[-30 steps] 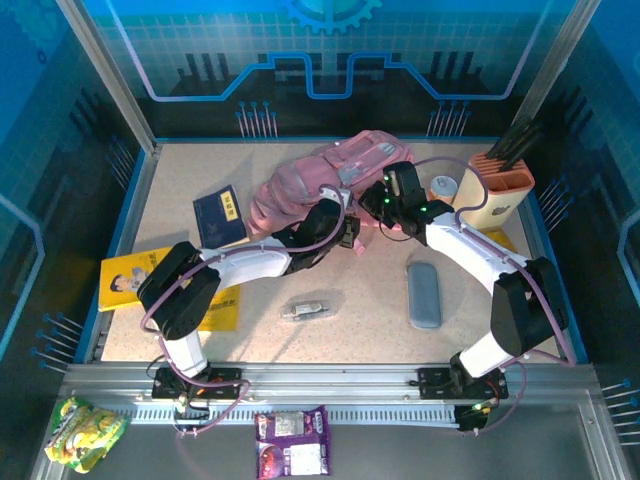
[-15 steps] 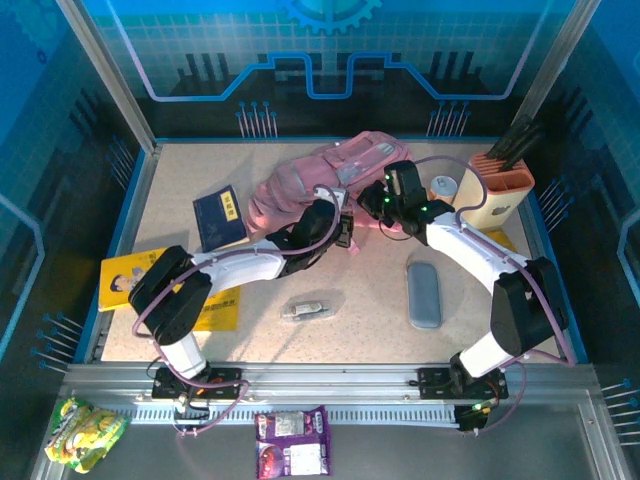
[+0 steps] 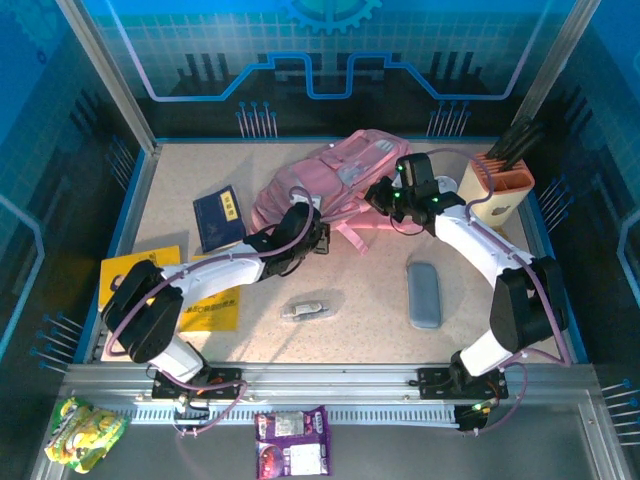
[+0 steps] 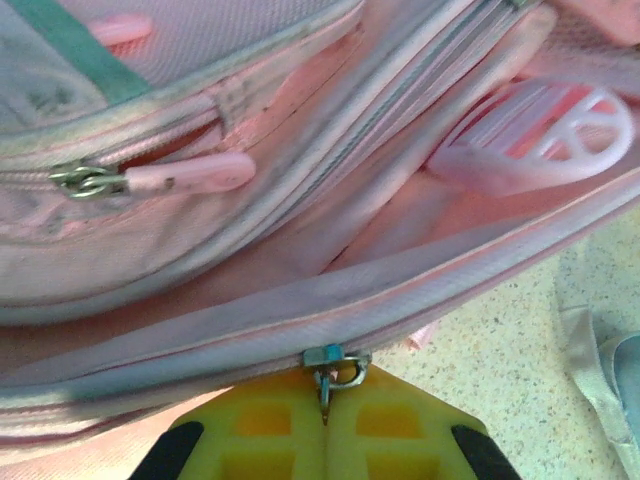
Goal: Pack the student bag
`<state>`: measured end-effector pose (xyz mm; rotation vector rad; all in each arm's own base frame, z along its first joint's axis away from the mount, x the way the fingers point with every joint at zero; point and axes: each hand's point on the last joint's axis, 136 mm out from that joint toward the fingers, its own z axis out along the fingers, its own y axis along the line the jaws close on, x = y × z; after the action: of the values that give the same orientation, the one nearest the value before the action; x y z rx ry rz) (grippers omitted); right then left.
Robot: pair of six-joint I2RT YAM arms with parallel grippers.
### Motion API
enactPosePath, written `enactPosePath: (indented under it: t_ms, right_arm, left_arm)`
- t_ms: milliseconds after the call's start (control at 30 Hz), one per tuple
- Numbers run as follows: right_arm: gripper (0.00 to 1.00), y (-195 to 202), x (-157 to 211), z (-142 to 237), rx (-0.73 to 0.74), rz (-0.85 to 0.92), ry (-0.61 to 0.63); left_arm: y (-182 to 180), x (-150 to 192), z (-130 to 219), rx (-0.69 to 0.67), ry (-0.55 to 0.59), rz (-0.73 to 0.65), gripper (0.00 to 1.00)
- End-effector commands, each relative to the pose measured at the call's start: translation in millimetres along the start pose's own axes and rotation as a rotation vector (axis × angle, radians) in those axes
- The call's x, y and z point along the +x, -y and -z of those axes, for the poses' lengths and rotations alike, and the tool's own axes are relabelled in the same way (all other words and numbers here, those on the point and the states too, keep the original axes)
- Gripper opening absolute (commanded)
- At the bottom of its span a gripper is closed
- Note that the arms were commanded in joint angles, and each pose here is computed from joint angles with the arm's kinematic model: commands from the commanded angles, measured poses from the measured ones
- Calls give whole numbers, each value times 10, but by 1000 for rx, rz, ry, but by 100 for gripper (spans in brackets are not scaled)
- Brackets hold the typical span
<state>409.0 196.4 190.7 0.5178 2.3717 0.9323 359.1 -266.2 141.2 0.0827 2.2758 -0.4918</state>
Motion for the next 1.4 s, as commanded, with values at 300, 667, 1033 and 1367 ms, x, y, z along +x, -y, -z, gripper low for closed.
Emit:
enactPosePath:
  t_ms: [300, 667, 1033, 1367]
  right_arm:
    - [0, -301, -36, 52, -102, 47, 0]
    - [0, -298, 43, 17, -113, 41, -11]
    - [0, -145, -9, 52, -88, 50, -24]
    - [0, 4, -220, 142, -94, 72, -53]
  left_arm:
    - [143, -98, -204, 42, 2, 28, 11]
    - [158, -278, -349, 21, 79, 50, 15]
    - [-46, -242, -185, -70, 58, 42, 0]
    - [-667, 311, 143, -182, -136, 28, 0]
